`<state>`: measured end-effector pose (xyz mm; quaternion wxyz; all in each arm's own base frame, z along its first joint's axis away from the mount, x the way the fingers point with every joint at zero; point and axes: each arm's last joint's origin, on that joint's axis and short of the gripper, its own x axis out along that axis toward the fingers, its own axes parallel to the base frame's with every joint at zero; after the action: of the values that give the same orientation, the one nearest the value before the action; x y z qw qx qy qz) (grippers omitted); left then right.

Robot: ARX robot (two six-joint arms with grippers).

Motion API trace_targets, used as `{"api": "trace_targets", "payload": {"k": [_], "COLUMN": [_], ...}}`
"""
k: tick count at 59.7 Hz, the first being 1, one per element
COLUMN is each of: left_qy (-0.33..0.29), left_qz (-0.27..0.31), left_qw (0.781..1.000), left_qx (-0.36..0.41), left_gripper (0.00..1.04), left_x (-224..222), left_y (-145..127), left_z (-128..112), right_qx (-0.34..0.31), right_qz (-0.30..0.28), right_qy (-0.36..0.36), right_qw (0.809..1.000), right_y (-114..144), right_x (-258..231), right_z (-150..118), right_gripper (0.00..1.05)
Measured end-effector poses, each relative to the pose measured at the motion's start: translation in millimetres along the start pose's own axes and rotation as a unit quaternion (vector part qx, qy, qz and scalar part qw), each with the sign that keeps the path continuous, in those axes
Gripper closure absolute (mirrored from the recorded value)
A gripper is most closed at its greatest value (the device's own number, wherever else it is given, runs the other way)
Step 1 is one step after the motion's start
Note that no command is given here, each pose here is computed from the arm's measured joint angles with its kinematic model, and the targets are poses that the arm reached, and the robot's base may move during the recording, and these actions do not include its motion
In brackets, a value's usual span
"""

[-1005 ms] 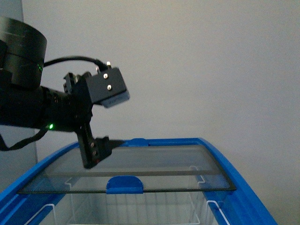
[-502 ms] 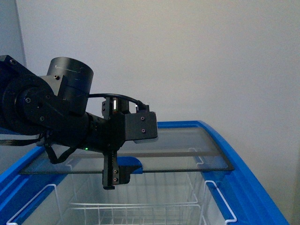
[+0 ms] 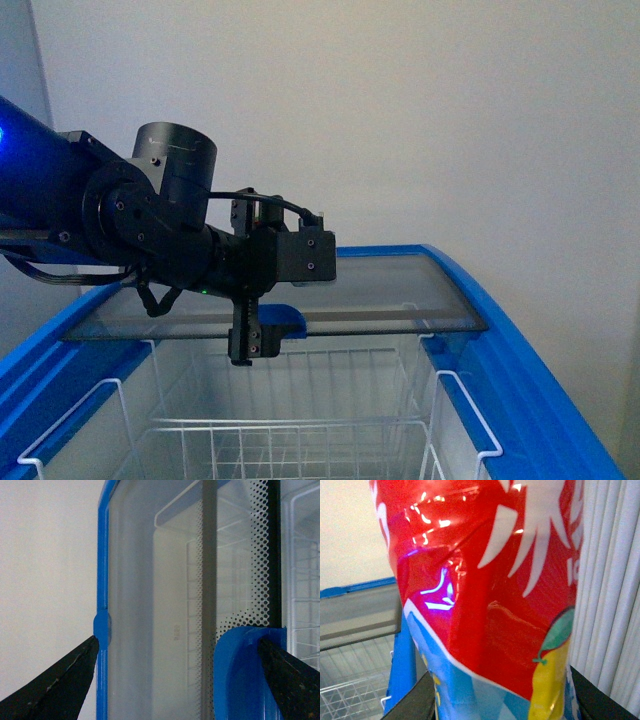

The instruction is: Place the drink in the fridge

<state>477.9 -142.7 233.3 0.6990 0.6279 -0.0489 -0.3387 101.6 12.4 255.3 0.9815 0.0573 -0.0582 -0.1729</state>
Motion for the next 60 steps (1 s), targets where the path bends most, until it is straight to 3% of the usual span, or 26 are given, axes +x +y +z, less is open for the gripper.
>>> {"api": "trace_targets", "payload": {"k": [18,21,27,32,40,48,51,57,60], "left_qy": [0.013,0.049,0.089,0.105,0.079,0.047,0.055,0.053,0.048], "left_qz": [0.085,0.129,0.170,0.172,0.168,0.160,0.185,0.299,0.317], "left_qw": [0.996,0.990,0.980,0.964,0.895,0.809,0.785,0.738,0.727], "left_qx": [0.012,0.009,-0.057,-0.172,-0.405,-0.564,-0.589,-0.603,-0.607], "left_gripper": [0.08,0.08,0.08,0.08,0.08,0.08,0.11,0.25,0.31], "left_x": [7.4,5.7,-9.2,-33.1,-108.6,-188.6,-207.5,-245.4,-260.4], "left_y": [17.8,25.1,28.1,20.4,4.5,-33.3,-48.0,-78.1,-91.1], "left_z": [-9.5,-10.3,-17.8,-12.2,19.1,43.0,46.3,46.2,44.1], "right_qx": [0.000,0.000,0.000,0.000,0.000,0.000,0.000,0.000,0.000], "right_qz": [-0.001,0.000,-0.004,-0.003,-0.002,-0.002,-0.002,-0.002,-0.002], "right_qy": [0.000,0.000,0.000,0.000,0.000,0.000,0.000,0.000,0.000], "right_qw": [1.000,1.000,1.000,1.000,1.000,1.000,1.000,1.000,1.000], "right_y": [0.0,0.0,-0.3,-0.3,-0.2,-0.2,-0.2,-0.2,-0.2], "right_x": [0.0,0.0,0.0,0.1,0.1,0.1,0.1,0.1,0.1], "right_z": [0.0,0.0,0.0,0.0,0.0,0.0,0.0,0.0,0.0], "right_gripper": [0.63,0.63,0.63,0.63,0.63,0.63,0.63,0.63,0.63]}}
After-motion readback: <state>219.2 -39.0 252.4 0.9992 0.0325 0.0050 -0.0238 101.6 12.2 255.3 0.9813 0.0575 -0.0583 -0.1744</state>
